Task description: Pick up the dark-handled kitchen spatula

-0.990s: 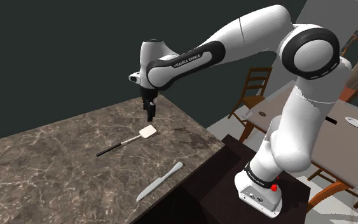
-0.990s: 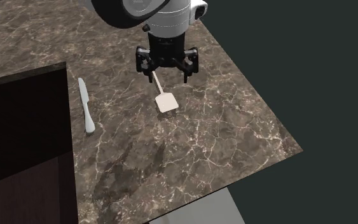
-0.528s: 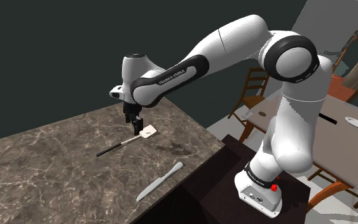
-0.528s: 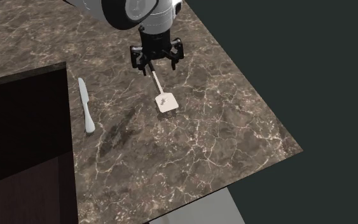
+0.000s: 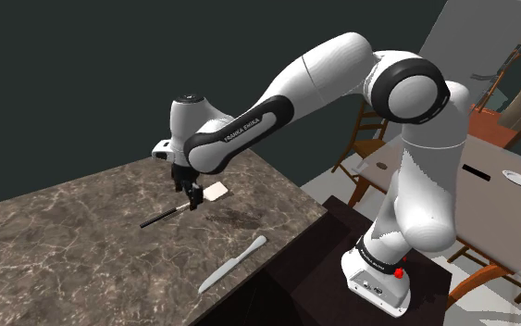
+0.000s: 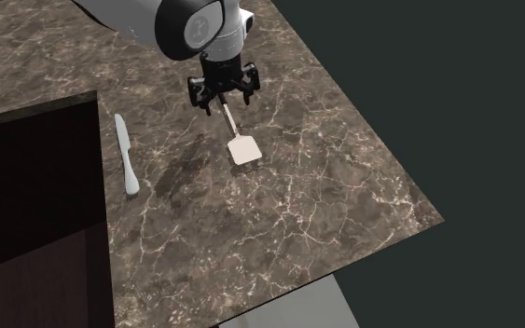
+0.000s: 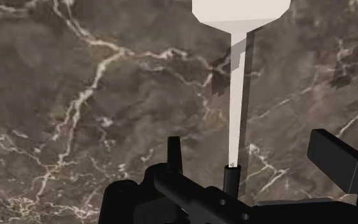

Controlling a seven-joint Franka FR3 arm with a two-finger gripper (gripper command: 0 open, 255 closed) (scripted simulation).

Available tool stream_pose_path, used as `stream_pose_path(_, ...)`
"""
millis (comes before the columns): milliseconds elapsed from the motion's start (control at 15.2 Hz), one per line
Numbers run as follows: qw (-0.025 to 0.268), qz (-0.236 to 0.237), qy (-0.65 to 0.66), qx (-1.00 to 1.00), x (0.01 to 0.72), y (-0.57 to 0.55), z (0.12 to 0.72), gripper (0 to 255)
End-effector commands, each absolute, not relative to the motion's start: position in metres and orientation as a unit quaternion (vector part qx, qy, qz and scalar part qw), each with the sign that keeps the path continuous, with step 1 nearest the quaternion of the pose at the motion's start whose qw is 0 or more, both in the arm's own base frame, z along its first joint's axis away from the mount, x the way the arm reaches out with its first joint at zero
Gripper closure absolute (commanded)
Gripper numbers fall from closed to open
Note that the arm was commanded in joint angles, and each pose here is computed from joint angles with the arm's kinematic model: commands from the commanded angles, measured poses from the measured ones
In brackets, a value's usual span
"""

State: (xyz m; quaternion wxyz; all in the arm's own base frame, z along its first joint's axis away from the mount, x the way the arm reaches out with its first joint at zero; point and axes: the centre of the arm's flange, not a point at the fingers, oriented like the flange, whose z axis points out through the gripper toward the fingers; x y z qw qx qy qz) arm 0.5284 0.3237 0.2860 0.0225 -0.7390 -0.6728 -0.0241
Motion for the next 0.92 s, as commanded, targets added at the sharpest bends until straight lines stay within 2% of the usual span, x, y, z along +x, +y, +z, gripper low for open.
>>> stream_pose_path(0,0.022,-0.024,-0.673,-0.739,0.5286,0.3229,0.2724,0)
stream_pose_path(132,0.022,-0.024,-0.673,-0.739,0.5286,0.3229,0.2724,0)
stream_pose_path(198,0.023,-0.024,-0.673,-0.739,0.5289,0.3229,0.2722,255)
stream_pose_path(858,0.022,-0.024,-0.673,-0.739,0.5286,0.3229,0.2776,255)
